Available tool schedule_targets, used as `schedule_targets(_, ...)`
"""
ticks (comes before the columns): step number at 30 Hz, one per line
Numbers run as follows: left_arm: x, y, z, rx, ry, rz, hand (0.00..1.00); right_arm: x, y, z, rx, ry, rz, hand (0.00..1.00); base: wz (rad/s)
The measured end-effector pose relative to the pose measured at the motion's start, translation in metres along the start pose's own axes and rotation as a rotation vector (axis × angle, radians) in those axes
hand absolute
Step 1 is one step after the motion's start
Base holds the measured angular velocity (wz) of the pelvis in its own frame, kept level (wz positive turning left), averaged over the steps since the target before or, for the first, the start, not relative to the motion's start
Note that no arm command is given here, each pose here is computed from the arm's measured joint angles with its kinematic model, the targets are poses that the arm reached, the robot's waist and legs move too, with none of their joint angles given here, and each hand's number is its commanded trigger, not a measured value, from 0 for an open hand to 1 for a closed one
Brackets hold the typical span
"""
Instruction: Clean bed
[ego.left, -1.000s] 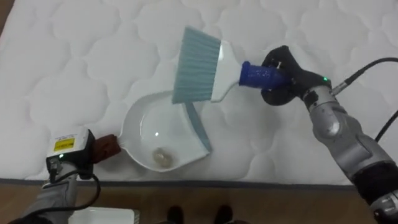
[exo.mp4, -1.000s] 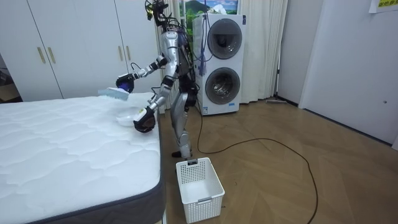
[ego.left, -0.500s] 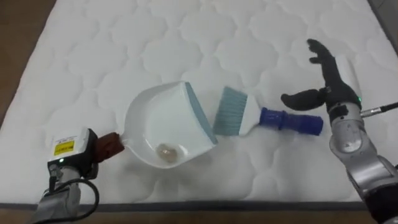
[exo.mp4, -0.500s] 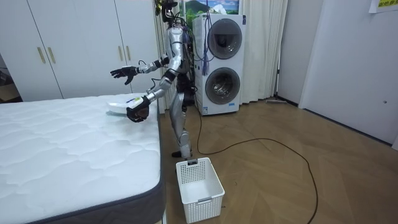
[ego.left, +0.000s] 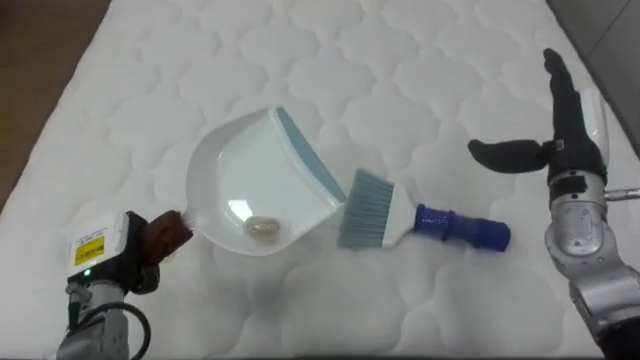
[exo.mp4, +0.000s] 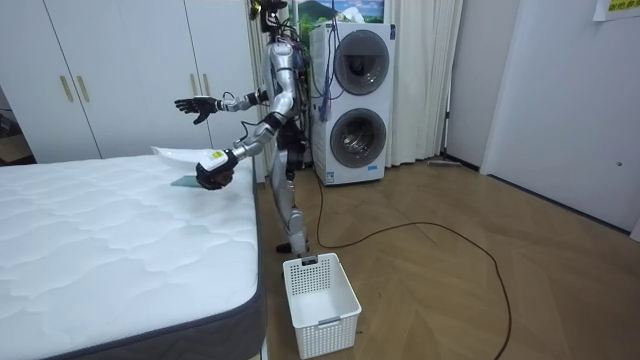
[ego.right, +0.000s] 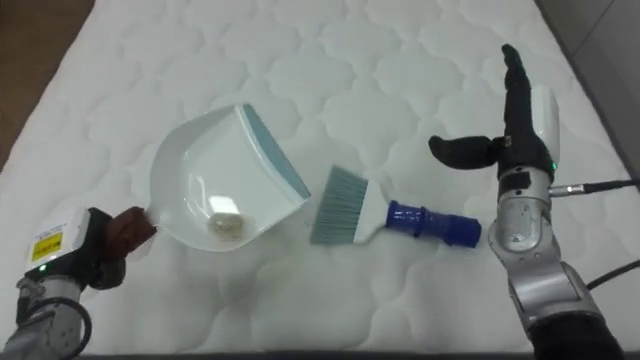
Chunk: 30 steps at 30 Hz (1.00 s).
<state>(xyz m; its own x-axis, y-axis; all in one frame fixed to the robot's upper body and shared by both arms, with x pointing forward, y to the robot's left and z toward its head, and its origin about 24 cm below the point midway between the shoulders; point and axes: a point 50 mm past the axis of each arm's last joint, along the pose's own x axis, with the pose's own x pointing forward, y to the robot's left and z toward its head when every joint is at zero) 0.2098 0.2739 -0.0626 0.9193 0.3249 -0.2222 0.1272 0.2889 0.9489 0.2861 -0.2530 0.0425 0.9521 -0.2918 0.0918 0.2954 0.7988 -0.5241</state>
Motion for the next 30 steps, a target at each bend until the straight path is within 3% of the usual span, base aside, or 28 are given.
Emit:
schedule_targets(10,-0.008,-0.009,0.000,-0.030,0.013,-0.034,1.00,-0.003,0.008,0.009,0.087,-0.014,0.003,0.00,0.10)
schedule_targets(15,-0.004,-0.002,0.011,-0.092,-0.025,-0.007,1.00,-0.012,0.010,0.002,0.099,0.011,0.015,0.00,0.62)
schedule_targets(21,-0.007,-0.011,0.021,-0.130,-0.040,-0.047,1.00,-0.018,0.011,-0.006,0.108,0.039,0.023,0.00,0.76)
schedule_targets(25,-0.016,-0.019,0.017,-0.130,-0.023,-0.086,1.00,-0.021,0.011,-0.010,0.115,0.055,0.029,0.00,0.60)
schedule_targets(30,-0.014,-0.014,0.011,-0.138,-0.001,-0.071,1.00,-0.021,0.012,-0.002,0.164,0.035,0.016,0.00,0.31)
